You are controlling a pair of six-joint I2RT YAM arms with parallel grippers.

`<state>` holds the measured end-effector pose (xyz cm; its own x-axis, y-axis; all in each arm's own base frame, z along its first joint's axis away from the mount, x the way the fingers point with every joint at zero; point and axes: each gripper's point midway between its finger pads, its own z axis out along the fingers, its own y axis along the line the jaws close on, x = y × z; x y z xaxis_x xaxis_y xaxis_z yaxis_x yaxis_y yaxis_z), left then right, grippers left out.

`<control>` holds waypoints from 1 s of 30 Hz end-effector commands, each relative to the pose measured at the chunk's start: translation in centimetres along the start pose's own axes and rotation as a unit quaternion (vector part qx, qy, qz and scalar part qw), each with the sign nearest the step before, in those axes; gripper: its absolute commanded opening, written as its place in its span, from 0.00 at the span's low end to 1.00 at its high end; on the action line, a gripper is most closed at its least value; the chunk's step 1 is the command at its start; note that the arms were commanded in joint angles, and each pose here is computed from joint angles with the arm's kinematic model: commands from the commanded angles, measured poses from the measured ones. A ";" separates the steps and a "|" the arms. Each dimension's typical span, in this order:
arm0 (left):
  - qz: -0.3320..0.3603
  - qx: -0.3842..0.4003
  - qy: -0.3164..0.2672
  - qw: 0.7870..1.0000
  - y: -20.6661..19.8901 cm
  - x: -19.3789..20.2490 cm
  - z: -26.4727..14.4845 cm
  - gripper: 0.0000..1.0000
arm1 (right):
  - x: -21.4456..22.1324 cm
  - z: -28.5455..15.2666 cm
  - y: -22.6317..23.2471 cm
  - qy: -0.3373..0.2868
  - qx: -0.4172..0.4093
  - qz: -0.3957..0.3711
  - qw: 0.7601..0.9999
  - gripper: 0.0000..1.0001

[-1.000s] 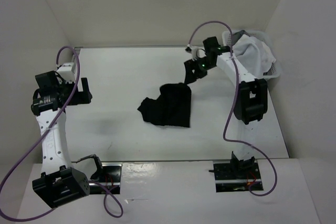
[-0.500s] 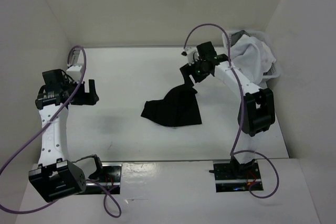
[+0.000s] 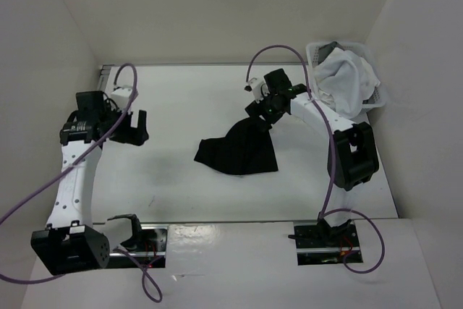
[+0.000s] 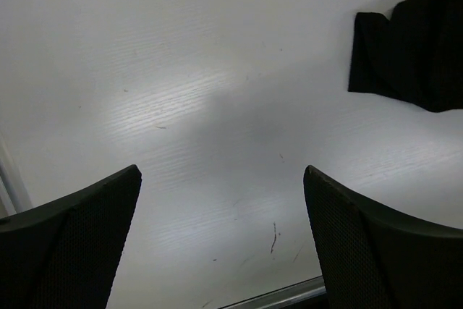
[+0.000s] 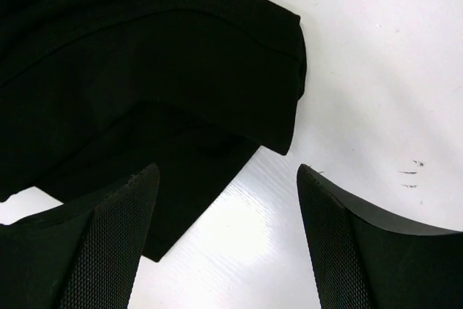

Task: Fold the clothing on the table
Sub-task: Flatten the skirt out

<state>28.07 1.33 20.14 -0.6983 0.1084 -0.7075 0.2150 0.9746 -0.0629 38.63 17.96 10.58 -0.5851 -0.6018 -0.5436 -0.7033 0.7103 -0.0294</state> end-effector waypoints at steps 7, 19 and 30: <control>0.210 0.040 0.036 0.976 -9.7 -4.7 4.9 0.97 | 0.5 -4.0 -6.8 -0.054 0.045 0.101 0.992 0.82; 0.391 0.063 0.020 0.918 -24.9 1.2 10.1 0.88 | 8.3 -10.2 -12.7 -0.085 0.053 0.255 0.962 0.82; 0.412 0.043 0.017 0.910 -28.2 4.8 12.2 0.88 | 8.2 -10.9 -13.0 -0.088 0.067 0.252 0.961 0.82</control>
<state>25.74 -27.29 9.24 -0.2795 0.8416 -0.4622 0.7890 0.4756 0.3889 38.55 -0.10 15.00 -0.7618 -0.1143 -0.6376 -0.2863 0.9424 0.1730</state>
